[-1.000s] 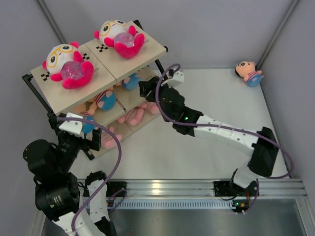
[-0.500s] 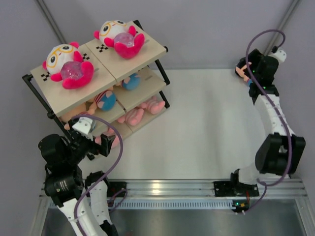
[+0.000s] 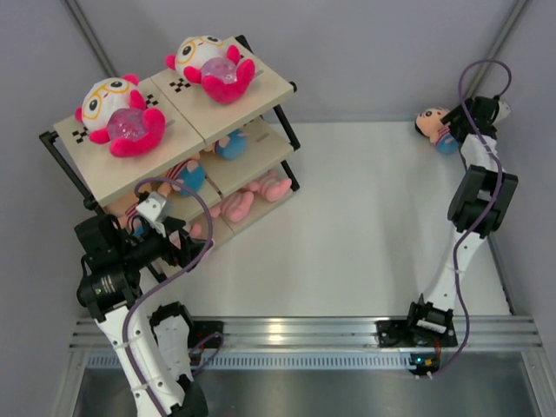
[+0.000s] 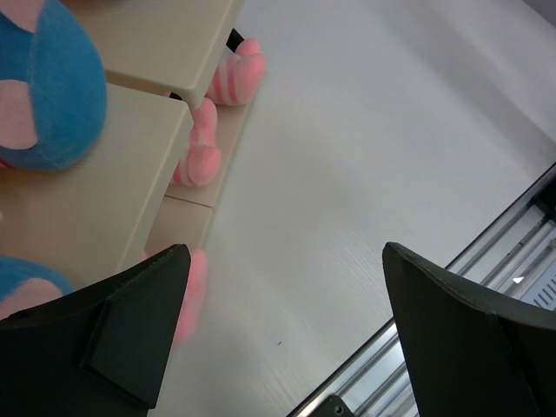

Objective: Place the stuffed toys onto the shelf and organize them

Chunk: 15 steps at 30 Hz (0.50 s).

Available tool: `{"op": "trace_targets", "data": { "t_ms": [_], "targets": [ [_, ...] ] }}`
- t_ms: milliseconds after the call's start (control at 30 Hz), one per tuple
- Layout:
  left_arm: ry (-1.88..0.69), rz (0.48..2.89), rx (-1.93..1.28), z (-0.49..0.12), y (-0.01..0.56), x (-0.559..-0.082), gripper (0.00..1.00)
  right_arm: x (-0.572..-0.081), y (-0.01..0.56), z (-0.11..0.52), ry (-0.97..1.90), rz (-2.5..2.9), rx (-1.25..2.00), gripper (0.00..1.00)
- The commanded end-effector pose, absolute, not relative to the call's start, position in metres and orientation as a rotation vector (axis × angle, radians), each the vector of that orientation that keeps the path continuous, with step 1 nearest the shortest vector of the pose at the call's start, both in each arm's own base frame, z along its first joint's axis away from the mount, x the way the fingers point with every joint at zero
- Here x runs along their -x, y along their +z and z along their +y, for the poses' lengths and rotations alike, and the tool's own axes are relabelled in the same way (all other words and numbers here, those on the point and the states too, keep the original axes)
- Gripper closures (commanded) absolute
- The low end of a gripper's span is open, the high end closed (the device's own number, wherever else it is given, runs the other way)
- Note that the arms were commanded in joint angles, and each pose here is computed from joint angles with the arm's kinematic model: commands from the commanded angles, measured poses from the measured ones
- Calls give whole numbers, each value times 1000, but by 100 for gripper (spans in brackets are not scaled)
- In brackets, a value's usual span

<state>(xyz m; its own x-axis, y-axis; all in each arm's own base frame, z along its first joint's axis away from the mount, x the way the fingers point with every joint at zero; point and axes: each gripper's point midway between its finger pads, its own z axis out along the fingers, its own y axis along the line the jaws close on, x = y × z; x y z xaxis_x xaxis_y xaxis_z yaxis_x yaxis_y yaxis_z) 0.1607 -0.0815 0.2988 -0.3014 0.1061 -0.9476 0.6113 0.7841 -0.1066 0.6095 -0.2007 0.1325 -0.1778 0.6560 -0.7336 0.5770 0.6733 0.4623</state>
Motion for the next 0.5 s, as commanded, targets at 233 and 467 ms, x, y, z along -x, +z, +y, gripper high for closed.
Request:
{"op": "trace_targets", "data": {
  "t_ms": [233, 467],
  "targets": [
    [-653, 1737, -621, -96, 314, -154, 2, -641, 89, -234, 72, 1762, -1071, 22],
    [-615, 1751, -610, -91, 312, -157, 1, -650, 63, -235, 136, 1771, -1098, 71]
  ]
}}
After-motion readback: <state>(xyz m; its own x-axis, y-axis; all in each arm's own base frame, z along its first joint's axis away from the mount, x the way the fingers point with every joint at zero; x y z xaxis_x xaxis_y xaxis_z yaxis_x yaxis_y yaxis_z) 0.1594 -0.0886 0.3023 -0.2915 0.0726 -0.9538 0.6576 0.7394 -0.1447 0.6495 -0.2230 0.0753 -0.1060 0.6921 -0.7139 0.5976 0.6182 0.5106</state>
